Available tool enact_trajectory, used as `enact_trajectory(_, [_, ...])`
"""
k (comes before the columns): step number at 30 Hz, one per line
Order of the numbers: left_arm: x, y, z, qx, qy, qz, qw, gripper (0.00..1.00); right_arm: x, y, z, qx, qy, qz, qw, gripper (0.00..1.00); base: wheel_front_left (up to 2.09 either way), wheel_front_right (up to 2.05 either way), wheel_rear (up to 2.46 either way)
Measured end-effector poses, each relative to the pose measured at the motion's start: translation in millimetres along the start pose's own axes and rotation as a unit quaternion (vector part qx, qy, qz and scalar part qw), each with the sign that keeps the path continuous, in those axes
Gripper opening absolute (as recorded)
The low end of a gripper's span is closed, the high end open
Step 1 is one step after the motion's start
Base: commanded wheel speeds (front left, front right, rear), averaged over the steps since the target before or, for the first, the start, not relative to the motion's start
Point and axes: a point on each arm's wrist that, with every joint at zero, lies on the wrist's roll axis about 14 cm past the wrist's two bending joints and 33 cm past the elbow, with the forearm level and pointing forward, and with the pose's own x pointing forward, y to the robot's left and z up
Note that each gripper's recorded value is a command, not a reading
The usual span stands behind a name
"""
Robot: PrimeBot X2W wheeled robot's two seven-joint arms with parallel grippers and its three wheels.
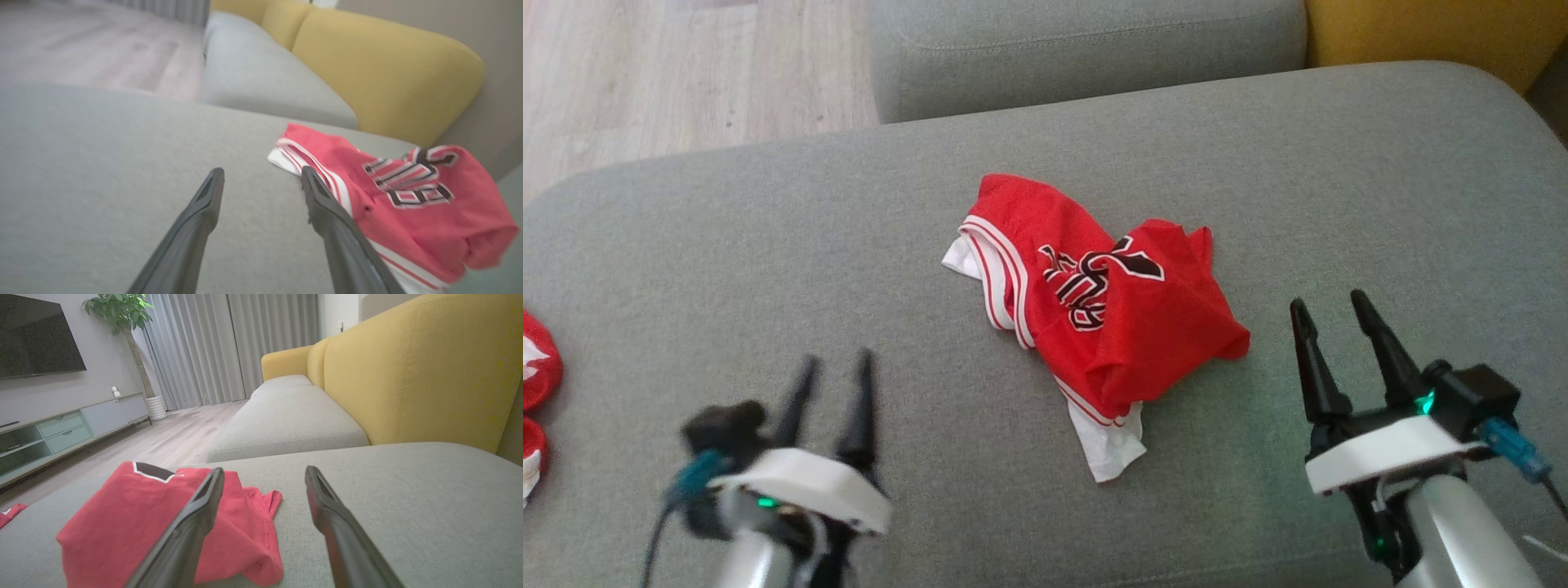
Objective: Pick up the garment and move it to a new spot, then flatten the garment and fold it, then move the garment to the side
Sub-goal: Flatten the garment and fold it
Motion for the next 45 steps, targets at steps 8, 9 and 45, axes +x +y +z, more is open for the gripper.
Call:
enact_trajectory(8, [-18.2, -96.4, -90.4, -0.068, 0.259, -0.149, 0.952, 1.0, 11.5, -14.1, 13.9, -0.014, -0.019, -0.014, 1.0, 1.0, 0.0, 0.0, 0.0])
enact_trajectory(9, [-19.3, -105.2, -94.3, -0.071, 0.277, -0.165, 0.944, 1.0, 13.2, -15.7, 16.0, -0.015, -0.022, -0.016, 1.0, 1.0, 0.0, 0.0, 0.0])
enact_trajectory(45, [24.3, -46.8, -67.3, 0.085, 0.303, -0.125, 0.941, 0.0, 30.2, -7.4, 36.6, -0.011, -0.053, -0.005, 0.999, 1.0, 0.0, 0.0, 0.0])
